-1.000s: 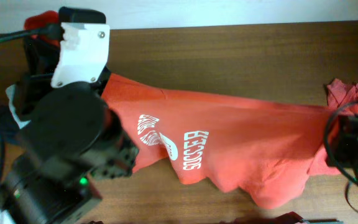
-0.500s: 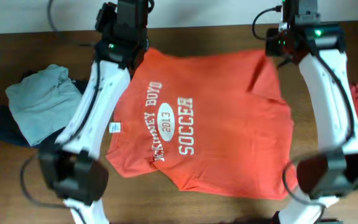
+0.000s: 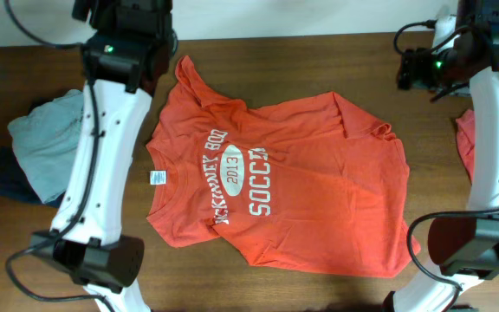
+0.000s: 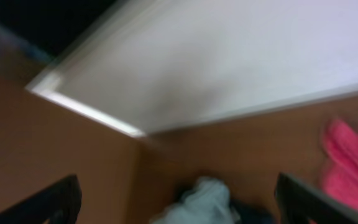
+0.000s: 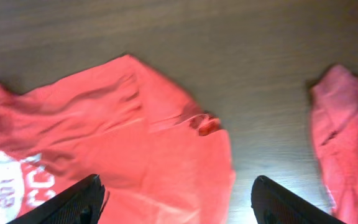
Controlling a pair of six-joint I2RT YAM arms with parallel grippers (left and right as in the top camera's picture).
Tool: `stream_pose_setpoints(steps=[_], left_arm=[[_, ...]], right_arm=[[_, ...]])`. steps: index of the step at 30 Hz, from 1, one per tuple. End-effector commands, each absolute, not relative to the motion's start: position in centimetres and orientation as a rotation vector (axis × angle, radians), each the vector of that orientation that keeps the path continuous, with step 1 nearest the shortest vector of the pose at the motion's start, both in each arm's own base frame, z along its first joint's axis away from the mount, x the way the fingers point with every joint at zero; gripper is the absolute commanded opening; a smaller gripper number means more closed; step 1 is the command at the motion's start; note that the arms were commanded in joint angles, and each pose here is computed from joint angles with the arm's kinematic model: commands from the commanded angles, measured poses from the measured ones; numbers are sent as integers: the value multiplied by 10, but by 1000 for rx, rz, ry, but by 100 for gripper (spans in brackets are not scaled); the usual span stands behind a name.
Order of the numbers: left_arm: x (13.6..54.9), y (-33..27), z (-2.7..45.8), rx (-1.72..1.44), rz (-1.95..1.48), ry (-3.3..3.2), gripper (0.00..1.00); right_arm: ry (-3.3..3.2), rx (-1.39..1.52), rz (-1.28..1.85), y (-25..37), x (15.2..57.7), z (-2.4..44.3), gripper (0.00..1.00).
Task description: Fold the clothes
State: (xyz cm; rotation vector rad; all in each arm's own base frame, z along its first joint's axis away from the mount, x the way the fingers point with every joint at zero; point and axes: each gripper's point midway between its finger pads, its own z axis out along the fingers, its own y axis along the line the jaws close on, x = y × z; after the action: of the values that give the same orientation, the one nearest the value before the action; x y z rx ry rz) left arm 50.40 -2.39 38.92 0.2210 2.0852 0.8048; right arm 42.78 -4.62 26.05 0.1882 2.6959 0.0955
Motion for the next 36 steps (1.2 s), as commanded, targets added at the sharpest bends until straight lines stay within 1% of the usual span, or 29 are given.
stream_pose_setpoints(steps=[1,2,3,4,6,9,12,13,16,18,20,21,22,23,25,28,30,33,34,35,36], left_arm=[[504,-69,329,327,412,2276,99],[502,-79,315,372,327,2320,99],[500,-88,307,407,268,2347,99],[498,-94,299,431,226,2368,99],[497,-103,284,469,171,2409,99],[492,-113,266,515,94,2466,99],[486,-126,251,560,-4,2512,99],[482,-126,248,567,-10,2533,99],[477,-123,245,569,-1,2557,99],[475,-121,244,570,6,2568,99],[473,-121,242,573,8,2578,99],[473,-120,242,571,10,2581,99],[473,-120,242,571,10,2580,99],[474,-119,242,569,10,2580,99],[474,-119,242,567,10,2580,99],[474,-117,242,564,12,2581,99],[474,-118,242,564,12,2581,99],[474,-118,242,564,12,2581,99],[475,-115,242,559,32,2582,99],[475,-112,242,553,56,2583,99],[476,-107,242,544,94,2586,99]], right_arm=[[2800,201,286,-20,424,224,80],[2848,207,311,-16,421,206,78],[2884,203,330,-11,418,194,71],[2920,195,344,-5,415,181,68],[2985,90,325,9,414,148,67],[2986,3,233,22,425,107,68],[2945,6,75,17,443,77,68],[2923,31,13,10,453,67,66],[2903,32,-10,7,467,46,60],[2909,32,-10,8,471,34,59],[2918,34,-18,7,473,22,55],[2927,49,-31,5,473,15,51],[2931,71,-33,5,472,13,50],[2937,77,-29,5,472,11,46],[2934,74,-28,6,472,11,42],[2933,77,-42,5,472,11,41],[2929,109,-45,4,473,11,39],[2915,180,-76,0,476,8,27],[2915,183,-115,-5,475,8,13],[2912,185,-140,-8,475,9,7],[2900,186,-189,-14,476,15,4]])
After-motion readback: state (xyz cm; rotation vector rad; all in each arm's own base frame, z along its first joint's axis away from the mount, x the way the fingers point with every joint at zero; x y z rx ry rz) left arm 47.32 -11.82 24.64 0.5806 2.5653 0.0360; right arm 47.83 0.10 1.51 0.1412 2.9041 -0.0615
